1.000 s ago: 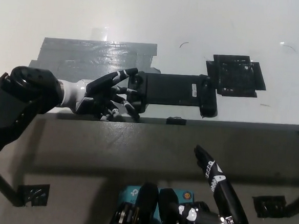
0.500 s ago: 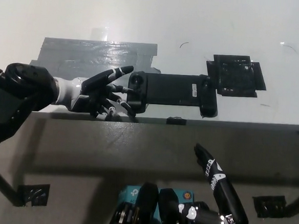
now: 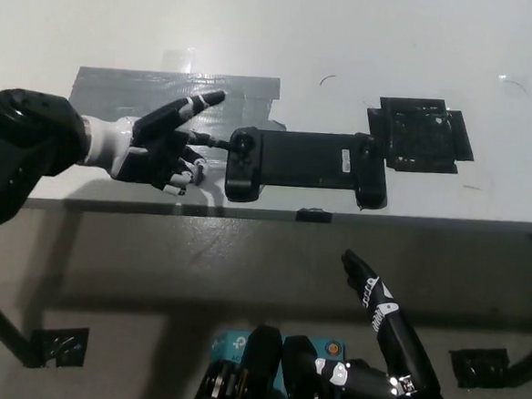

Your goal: A controller is being placed at the center of the desk near the left hand and the robot uses its left hand's index finger to press a button at the left area of the controller

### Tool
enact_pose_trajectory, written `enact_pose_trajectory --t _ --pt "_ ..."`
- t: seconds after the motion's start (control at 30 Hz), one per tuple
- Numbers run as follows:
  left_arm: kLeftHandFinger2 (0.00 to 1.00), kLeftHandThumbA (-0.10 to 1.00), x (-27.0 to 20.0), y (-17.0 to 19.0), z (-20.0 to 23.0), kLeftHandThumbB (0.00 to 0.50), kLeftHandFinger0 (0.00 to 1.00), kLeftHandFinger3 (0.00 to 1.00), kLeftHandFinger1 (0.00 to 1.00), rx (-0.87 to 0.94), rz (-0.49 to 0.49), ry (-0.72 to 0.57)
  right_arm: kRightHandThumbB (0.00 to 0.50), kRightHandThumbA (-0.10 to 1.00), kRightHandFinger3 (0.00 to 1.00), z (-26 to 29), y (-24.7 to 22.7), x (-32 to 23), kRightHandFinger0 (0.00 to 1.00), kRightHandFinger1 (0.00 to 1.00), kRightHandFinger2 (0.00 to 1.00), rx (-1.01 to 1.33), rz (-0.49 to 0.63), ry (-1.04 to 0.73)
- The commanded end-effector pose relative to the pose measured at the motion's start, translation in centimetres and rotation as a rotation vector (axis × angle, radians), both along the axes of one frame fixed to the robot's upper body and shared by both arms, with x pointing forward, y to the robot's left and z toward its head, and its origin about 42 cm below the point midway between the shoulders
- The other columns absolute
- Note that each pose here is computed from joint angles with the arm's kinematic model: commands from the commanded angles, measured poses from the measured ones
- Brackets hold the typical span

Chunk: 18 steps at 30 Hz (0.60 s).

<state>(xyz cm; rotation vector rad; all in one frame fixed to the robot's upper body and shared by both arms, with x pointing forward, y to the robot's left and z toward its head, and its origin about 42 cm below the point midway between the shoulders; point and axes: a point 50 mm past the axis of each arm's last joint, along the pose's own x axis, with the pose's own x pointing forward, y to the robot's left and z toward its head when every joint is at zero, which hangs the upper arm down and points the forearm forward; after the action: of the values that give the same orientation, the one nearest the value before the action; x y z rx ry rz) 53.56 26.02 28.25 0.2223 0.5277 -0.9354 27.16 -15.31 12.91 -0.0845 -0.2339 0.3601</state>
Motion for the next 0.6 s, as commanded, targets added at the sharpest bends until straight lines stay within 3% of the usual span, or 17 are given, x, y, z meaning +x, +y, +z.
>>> enact_pose_trajectory --t 0.0,0.4,0.57 --pt "0.19 1.00 1.1 0.0 4.6 0.490 0.00 1.00 0.00 -0.130 -0.065 0.012 0.276 0.98 1.00 1.5 -0.1 0.6 1.00 1.00 1.00 0.009 0.008 -0.054" --pt "0.26 1.00 1.5 -0.5 3.8 0.483 0.00 1.00 0.00 -0.040 -0.037 0.018 0.271 0.96 1.00 1.9 -0.2 0.9 1.00 1.00 1.00 0.017 0.004 -0.066" --pt "0.41 1.00 1.6 -1.2 3.7 0.489 0.00 1.00 0.00 -0.012 -0.044 0.007 0.279 0.97 1.00 1.8 -0.2 0.9 1.00 1.00 1.00 0.016 0.003 -0.064"
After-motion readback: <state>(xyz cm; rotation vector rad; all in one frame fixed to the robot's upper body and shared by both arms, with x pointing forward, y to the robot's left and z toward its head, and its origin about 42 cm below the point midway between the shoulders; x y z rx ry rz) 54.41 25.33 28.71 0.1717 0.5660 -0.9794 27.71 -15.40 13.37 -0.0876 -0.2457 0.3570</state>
